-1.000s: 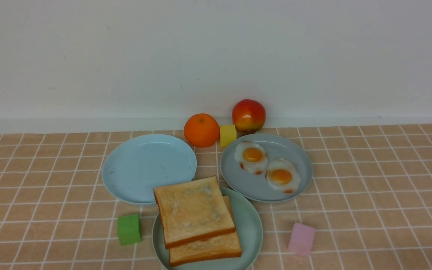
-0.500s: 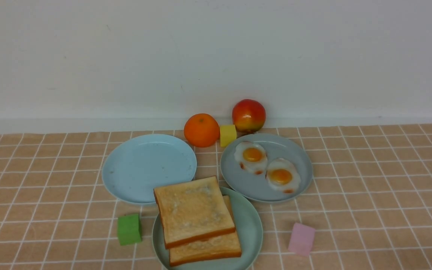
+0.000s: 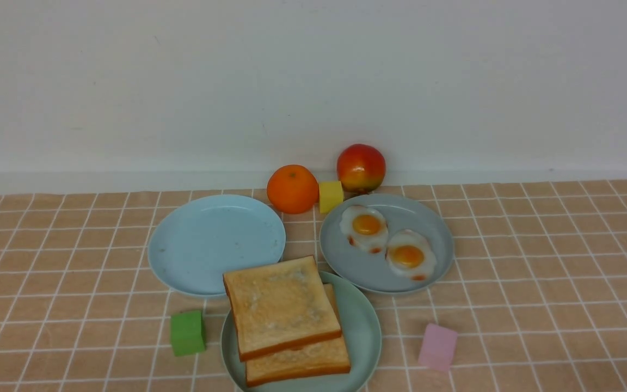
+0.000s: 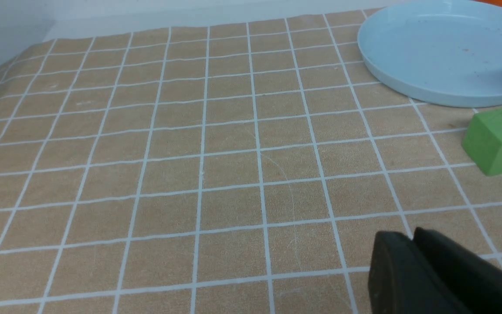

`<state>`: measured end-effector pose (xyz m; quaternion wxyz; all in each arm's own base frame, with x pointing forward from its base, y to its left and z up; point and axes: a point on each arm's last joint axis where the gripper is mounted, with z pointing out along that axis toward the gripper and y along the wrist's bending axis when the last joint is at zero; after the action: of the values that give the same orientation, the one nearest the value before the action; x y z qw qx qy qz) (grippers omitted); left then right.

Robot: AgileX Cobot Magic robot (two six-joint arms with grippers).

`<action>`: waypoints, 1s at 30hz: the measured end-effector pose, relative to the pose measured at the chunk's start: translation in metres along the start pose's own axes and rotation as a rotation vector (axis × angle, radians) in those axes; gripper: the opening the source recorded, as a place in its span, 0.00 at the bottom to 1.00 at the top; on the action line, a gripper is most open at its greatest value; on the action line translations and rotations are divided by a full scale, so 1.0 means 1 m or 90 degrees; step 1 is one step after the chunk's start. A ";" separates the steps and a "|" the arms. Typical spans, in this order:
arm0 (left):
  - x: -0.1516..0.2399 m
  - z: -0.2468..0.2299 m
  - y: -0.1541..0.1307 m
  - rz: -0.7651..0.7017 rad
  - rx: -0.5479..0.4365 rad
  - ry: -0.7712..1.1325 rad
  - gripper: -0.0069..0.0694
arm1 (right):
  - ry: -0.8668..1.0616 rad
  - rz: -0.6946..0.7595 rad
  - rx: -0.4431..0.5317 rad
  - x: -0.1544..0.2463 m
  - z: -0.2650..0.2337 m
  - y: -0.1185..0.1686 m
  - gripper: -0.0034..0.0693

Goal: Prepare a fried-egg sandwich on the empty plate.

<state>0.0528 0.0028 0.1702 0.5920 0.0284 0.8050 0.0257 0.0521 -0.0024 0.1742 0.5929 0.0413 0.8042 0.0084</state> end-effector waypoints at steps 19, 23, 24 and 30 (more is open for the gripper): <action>0.000 0.000 0.000 0.000 0.000 0.000 0.19 | 0.000 0.001 0.002 0.000 0.000 0.000 0.37; 0.000 0.000 0.000 0.000 0.000 0.000 0.19 | 0.000 0.001 0.002 0.000 0.000 0.000 0.37; 0.000 0.000 0.000 0.000 0.000 0.000 0.19 | 0.000 0.001 0.002 0.000 0.000 0.000 0.37; 0.000 0.000 0.000 0.000 0.000 0.000 0.19 | 0.000 0.001 0.002 0.000 0.000 0.000 0.38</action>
<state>0.0528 0.0028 0.1702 0.5920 0.0284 0.8050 0.0257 0.0521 -0.0026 0.1742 0.5929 0.0427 0.8041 0.0076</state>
